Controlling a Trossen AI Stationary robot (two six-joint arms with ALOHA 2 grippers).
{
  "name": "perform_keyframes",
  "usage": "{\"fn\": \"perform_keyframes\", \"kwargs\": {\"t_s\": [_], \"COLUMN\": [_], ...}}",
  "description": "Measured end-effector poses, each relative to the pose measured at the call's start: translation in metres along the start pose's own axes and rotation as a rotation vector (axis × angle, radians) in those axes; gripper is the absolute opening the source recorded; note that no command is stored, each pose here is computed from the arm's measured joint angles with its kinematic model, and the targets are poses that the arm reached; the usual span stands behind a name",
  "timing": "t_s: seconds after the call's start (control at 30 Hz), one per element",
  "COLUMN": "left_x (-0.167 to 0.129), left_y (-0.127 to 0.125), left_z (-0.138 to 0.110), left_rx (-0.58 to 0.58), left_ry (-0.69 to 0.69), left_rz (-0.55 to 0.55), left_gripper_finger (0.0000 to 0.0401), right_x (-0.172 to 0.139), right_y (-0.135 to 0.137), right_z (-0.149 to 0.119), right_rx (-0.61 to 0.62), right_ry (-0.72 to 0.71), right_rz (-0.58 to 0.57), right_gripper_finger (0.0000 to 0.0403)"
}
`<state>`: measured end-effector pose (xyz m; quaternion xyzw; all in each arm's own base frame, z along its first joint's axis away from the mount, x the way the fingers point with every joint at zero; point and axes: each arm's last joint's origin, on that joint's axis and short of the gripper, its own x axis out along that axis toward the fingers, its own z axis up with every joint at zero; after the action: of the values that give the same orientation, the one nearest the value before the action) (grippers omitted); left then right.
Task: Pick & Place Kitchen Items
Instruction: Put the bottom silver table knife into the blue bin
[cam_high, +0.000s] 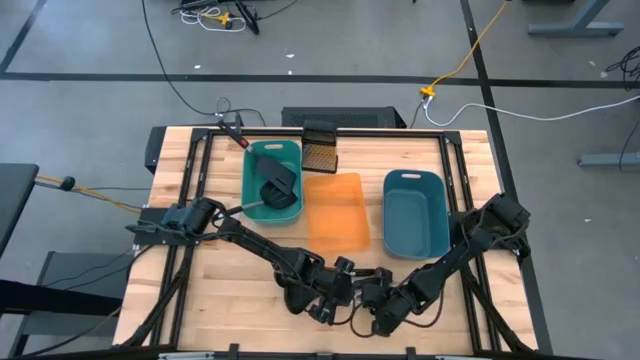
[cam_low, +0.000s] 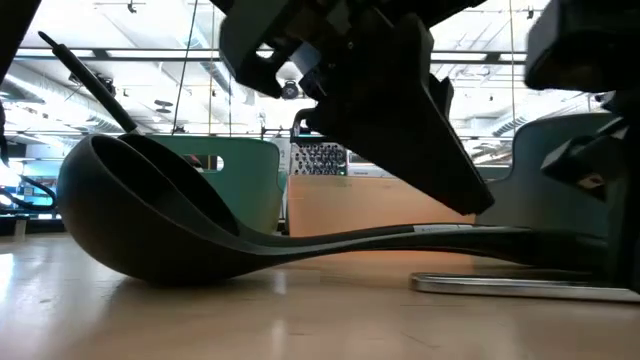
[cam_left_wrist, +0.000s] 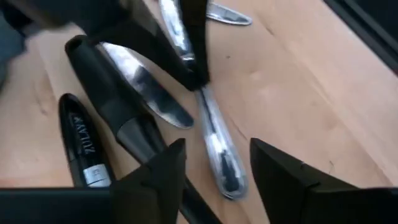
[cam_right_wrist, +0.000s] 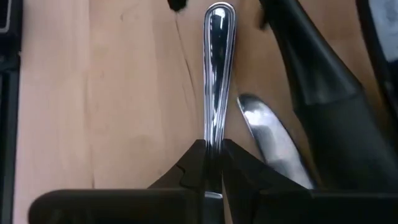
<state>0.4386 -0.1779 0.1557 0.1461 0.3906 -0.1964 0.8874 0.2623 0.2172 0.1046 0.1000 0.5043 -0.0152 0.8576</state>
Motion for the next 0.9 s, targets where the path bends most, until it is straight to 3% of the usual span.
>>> {"fn": "perform_keyframes", "kwargs": {"t_s": [0.23, 0.9], "left_x": [0.016, 0.020], "left_y": [-0.002, -0.004], "left_z": [-0.015, -0.028], "left_rx": [0.011, -0.014], "left_ry": [0.080, 0.189], "left_rz": [-0.005, -0.047], "left_gripper_finger": [0.0228, 0.0196], "right_x": [0.003, 0.009], "right_y": [0.000, -0.010], "right_z": [0.001, 0.024], "right_rx": [-0.003, 0.047], "right_ry": [-0.019, -0.136], "right_rz": [0.002, 0.000], "right_gripper_finger": [0.0048, 0.0048]}}
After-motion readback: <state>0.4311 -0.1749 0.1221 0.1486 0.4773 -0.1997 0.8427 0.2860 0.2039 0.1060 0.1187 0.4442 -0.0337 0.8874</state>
